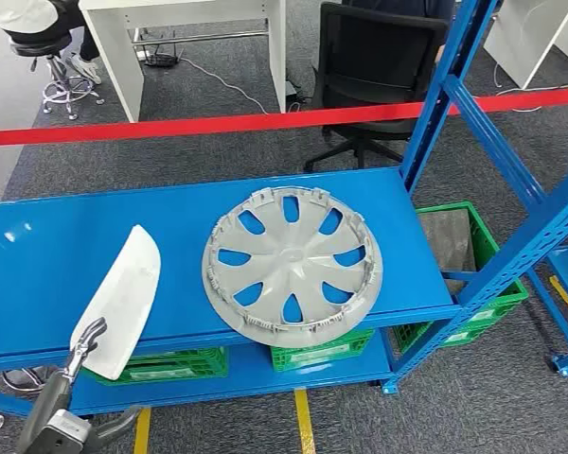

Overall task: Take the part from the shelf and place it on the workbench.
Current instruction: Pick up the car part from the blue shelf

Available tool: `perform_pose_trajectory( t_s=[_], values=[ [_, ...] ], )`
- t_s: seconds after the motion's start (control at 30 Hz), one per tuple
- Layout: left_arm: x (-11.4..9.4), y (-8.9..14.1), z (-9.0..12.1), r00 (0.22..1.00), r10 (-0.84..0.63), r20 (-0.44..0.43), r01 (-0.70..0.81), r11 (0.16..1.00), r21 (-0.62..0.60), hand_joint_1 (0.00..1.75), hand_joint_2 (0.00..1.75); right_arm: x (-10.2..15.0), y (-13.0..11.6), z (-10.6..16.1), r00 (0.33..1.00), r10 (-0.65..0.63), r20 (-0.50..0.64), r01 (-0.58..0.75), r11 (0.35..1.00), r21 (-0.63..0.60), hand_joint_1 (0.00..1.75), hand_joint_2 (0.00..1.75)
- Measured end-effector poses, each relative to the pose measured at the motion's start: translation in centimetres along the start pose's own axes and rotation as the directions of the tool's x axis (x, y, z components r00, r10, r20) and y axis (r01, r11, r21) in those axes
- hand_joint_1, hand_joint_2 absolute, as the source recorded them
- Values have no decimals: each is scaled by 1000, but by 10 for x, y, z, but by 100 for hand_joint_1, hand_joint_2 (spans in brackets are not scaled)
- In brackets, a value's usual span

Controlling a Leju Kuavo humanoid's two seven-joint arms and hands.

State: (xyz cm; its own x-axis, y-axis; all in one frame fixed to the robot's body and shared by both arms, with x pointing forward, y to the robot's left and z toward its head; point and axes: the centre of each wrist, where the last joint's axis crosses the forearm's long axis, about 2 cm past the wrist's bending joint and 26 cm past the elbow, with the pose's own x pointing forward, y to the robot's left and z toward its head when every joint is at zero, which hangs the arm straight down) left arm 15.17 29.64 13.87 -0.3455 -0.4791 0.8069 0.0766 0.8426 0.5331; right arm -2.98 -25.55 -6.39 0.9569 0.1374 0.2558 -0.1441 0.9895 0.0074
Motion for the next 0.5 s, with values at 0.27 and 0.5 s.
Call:
perform_pose_trajectory(
  t_s=[0.27,0.5],
  values=[
    [-10,-4,-1,996,-38,-77,33,997,-70,0,175,-1,-2,0,1000,31,3,-31,999,12,0,0],
    [-17,-6,-4,993,-54,-104,45,995,-83,0,175,-1,-3,0,999,36,2,-36,999,19,0,0]
  ],
)
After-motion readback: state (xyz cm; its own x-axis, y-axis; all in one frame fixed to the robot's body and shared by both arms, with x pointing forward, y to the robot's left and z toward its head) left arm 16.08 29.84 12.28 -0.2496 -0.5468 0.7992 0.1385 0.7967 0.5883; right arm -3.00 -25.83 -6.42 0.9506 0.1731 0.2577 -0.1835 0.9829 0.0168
